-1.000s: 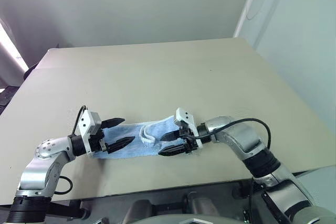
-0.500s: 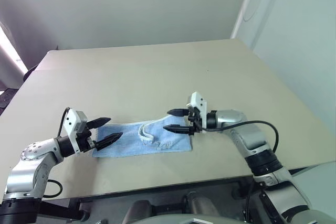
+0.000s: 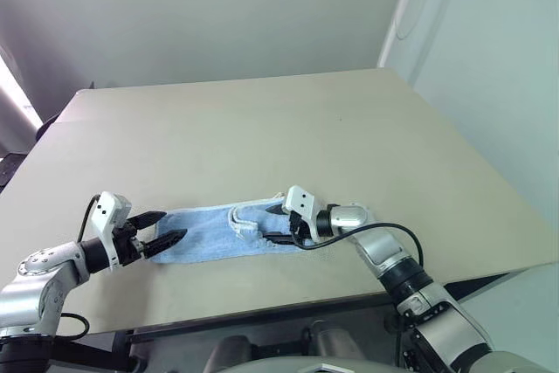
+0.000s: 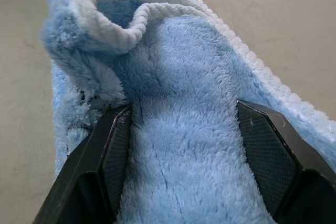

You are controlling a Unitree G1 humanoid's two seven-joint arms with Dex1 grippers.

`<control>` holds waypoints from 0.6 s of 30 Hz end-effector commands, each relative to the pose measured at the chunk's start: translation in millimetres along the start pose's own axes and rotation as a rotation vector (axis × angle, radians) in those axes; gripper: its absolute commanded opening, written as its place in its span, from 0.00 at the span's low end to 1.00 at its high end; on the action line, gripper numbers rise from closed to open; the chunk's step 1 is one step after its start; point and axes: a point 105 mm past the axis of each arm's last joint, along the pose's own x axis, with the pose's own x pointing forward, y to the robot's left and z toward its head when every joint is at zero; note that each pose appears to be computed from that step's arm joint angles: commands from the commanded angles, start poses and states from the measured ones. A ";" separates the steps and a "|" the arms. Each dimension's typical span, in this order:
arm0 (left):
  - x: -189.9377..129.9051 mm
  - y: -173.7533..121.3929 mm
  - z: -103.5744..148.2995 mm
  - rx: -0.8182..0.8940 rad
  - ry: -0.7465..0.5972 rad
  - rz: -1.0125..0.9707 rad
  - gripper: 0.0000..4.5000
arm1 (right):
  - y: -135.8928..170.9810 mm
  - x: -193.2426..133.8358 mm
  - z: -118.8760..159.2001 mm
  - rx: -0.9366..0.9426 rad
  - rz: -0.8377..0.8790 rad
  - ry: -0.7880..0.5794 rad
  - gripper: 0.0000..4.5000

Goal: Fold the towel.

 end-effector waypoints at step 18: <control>-5.1 3.4 -38.5 -0.154 0.358 0.049 1.00 | -3.5 -7.5 34.5 0.054 -0.040 -0.084 0.72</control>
